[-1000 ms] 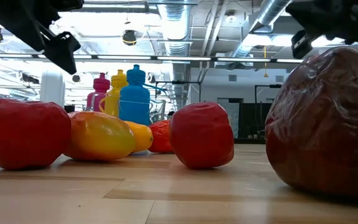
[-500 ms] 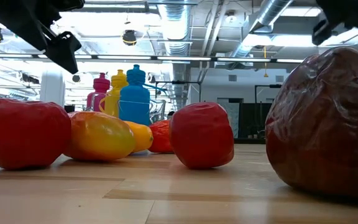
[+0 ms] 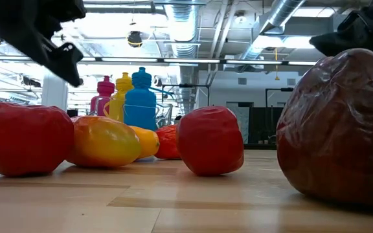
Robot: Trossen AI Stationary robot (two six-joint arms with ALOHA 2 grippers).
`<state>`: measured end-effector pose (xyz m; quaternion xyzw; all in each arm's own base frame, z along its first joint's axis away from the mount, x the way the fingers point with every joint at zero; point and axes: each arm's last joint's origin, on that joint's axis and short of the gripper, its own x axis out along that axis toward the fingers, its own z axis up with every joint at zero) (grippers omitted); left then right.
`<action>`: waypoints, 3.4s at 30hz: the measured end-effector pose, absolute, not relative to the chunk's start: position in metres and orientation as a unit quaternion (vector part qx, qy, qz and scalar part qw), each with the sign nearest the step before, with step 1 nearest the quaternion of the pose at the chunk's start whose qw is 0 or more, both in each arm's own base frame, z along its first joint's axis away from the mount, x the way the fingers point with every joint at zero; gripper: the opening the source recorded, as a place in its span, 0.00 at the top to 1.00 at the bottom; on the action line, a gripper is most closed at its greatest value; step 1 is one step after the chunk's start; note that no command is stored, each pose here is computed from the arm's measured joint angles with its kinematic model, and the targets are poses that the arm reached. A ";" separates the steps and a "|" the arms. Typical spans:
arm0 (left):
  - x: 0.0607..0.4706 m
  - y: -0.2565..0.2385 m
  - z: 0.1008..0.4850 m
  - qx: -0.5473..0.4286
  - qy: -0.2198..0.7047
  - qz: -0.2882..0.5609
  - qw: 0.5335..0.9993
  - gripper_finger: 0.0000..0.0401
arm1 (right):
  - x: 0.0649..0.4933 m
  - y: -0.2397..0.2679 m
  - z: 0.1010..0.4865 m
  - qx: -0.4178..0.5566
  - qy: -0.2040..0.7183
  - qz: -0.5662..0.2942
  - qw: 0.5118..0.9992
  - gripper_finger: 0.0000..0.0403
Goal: Pick & Place Food Item
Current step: Put the yellow starfruit into the white bin
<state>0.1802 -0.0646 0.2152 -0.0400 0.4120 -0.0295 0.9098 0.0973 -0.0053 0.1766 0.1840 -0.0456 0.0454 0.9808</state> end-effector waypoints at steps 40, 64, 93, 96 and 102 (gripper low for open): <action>0.162 -0.048 0.203 0.053 0.456 -0.115 0.881 0.25 | 0.098 -0.005 0.169 0.189 -0.008 0.040 0.981 0.97; 0.172 -0.049 0.176 0.095 0.505 -0.150 0.845 0.62 | 0.098 -0.005 0.169 0.189 -0.007 0.039 0.981 0.97; 0.185 -0.030 0.211 0.070 0.489 -0.075 0.866 0.99 | 0.098 -0.005 0.169 0.189 -0.006 0.039 0.981 0.97; 0.188 -0.024 0.237 0.055 0.466 -0.057 0.881 0.99 | 0.098 -0.005 0.169 0.189 -0.006 0.039 0.981 0.97; 0.184 -0.024 0.311 -0.024 0.384 -0.051 0.922 0.99 | 0.098 -0.005 0.169 0.190 -0.006 0.039 0.981 0.97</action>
